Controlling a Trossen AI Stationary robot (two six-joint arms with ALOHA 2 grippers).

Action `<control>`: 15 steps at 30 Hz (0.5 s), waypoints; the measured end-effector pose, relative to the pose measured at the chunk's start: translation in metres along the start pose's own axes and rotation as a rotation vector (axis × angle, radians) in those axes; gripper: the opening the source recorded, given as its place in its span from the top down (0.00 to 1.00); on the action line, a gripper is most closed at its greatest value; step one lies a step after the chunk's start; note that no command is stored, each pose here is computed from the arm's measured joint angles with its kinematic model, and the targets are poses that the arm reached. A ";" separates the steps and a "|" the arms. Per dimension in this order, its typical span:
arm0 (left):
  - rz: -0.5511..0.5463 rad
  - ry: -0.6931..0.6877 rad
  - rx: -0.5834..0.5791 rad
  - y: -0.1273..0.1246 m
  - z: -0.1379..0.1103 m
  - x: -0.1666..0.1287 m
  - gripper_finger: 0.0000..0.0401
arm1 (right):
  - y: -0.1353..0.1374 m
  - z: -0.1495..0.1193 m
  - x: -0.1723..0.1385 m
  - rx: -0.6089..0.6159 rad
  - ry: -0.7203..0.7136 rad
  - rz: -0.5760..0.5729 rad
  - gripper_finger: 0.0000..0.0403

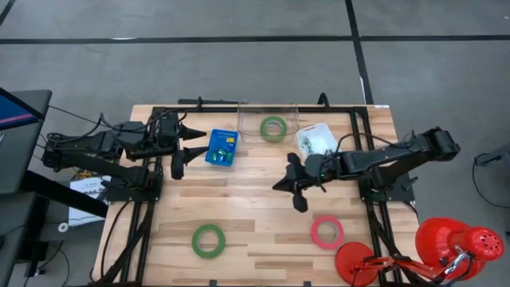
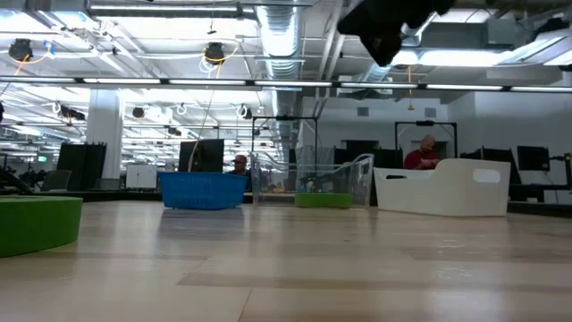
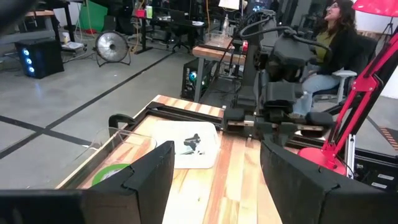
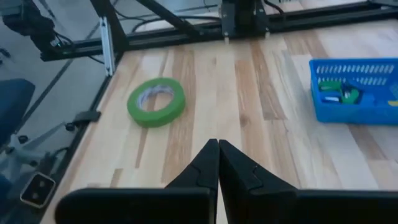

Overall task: Pick and place Stapler, Stapler remover, tape
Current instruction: Put the green tape into the transparent bin

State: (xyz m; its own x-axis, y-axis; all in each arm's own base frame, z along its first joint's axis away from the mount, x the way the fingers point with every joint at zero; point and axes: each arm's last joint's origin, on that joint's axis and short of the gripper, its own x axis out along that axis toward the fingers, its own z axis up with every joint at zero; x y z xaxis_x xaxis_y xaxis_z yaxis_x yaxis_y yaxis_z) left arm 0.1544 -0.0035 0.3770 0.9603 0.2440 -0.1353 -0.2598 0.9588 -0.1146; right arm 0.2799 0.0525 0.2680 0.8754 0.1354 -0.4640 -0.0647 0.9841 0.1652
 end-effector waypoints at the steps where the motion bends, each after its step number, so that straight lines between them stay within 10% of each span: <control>1: 0.000 0.001 0.000 0.000 0.000 0.000 0.43 | -0.001 -0.004 -0.003 0.000 0.000 0.000 1.00; 15: -0.002 -0.012 -0.052 0.000 0.001 0.000 0.43 | -0.012 -0.053 -0.030 0.007 0.036 -0.009 1.00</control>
State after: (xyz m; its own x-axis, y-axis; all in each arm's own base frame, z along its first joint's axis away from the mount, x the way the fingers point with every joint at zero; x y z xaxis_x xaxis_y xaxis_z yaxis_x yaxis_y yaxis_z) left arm 0.1545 -0.0035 0.3784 0.9620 0.2439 -0.1227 -0.2622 0.9506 -0.1660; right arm 0.2295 0.0426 0.2340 0.8581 0.1312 -0.4965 -0.0540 0.9845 0.1668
